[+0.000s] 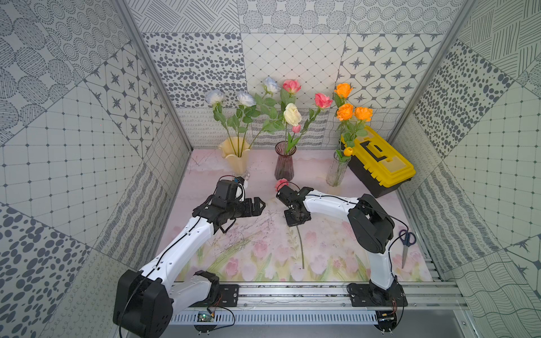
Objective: Arrange the flowers in different vases according to their variety
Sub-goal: Pick up the flower at the center of the board.
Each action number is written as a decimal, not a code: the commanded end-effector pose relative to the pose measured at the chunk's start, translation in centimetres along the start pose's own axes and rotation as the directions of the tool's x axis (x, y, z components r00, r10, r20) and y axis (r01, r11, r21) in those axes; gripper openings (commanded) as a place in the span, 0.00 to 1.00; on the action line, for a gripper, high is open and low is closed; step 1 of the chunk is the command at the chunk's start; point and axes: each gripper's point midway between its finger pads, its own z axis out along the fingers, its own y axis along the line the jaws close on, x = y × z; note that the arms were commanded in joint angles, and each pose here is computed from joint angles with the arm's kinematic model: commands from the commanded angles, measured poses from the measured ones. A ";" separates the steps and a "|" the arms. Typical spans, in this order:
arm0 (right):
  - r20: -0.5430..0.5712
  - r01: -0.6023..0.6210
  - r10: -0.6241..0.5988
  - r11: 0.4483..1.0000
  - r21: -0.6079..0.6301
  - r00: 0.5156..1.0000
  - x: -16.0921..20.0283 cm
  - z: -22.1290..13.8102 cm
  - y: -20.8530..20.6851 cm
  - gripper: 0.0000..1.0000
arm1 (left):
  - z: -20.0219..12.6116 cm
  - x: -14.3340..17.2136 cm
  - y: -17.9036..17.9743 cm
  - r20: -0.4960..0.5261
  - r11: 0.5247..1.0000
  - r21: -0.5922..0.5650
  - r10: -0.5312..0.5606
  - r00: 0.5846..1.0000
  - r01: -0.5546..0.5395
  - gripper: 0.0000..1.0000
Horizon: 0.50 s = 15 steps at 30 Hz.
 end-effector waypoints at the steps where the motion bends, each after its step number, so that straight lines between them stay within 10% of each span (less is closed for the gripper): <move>1: 0.004 -0.009 0.008 0.999 0.033 1.000 0.2 -0.2 -0.5 0.00 | -0.1 -0.1 0.1 0.000 1.000 -0.002 0.017 1.000 -0.017 0.98; 15: 0.448 -0.139 0.167 0.986 -0.095 0.878 -5.0 -13.5 -2.9 0.00 | -0.3 -0.2 0.0 0.010 1.000 0.003 0.021 1.000 -0.021 0.98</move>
